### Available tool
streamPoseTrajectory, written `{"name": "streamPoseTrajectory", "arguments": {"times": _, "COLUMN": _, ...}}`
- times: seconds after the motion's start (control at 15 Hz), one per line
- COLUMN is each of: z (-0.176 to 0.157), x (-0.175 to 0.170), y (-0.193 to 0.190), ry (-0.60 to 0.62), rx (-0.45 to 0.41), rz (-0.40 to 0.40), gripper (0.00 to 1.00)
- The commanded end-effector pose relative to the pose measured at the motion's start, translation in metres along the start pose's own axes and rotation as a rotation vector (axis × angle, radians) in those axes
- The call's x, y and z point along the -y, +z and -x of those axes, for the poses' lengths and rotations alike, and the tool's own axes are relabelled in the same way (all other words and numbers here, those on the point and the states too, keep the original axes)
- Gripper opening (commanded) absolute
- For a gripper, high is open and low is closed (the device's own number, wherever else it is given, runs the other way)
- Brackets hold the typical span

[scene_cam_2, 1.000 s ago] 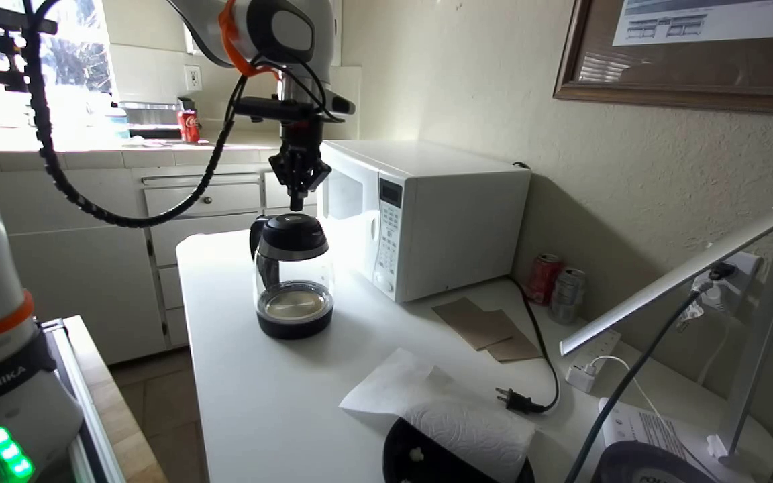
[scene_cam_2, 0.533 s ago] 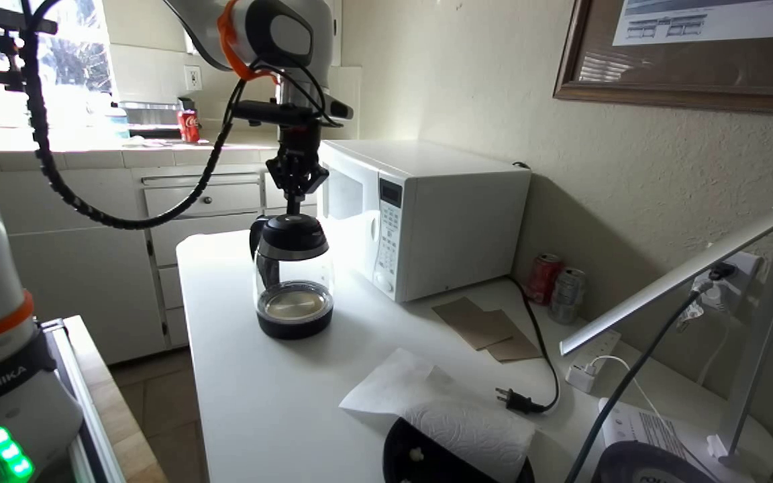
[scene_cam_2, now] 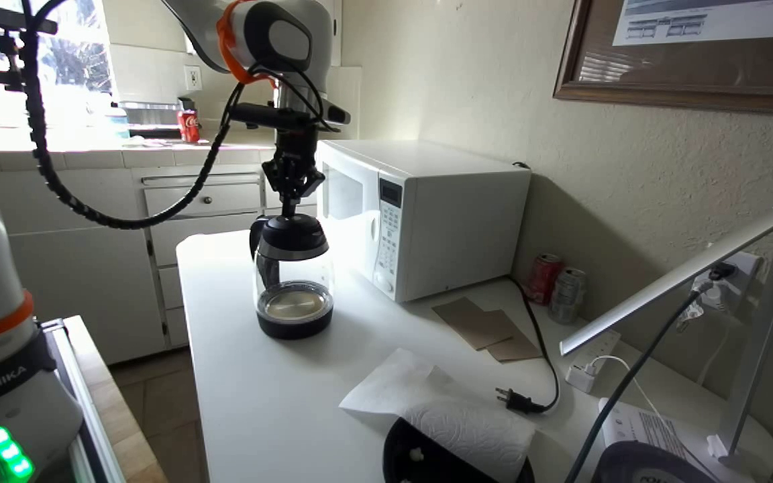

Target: Open the lid of the kettle

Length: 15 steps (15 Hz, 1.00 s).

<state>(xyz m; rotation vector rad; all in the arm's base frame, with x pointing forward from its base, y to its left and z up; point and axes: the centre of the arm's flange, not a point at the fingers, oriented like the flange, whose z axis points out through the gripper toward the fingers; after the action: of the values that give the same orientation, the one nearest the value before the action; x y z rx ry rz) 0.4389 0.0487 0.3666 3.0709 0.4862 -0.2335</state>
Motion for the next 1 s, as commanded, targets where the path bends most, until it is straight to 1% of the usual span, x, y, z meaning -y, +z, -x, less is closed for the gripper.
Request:
{"name": "streamPoseTrajectory", "arguments": {"times": 0.0, "z": 0.000, "x": 0.002, "y": 0.011, "ry": -0.009, "rx": 0.028, "rz": -0.021, "gripper": 0.00}}
{"name": "streamPoseTrajectory", "arguments": {"times": 0.4, "z": -0.005, "x": 0.000, "y": 0.017, "ry": -0.007, "rx": 0.019, "rz": -0.017, "gripper": 0.00}}
{"name": "streamPoseTrajectory", "arguments": {"times": 0.73, "z": -0.006, "x": -0.002, "y": 0.029, "ry": -0.003, "rx": 0.042, "rz": -0.032, "gripper": 0.00}}
{"name": "streamPoseTrajectory", "arguments": {"times": 0.93, "z": -0.005, "x": -0.003, "y": 0.021, "ry": 0.002, "rx": 0.035, "rz": -0.033, "gripper": 0.00}}
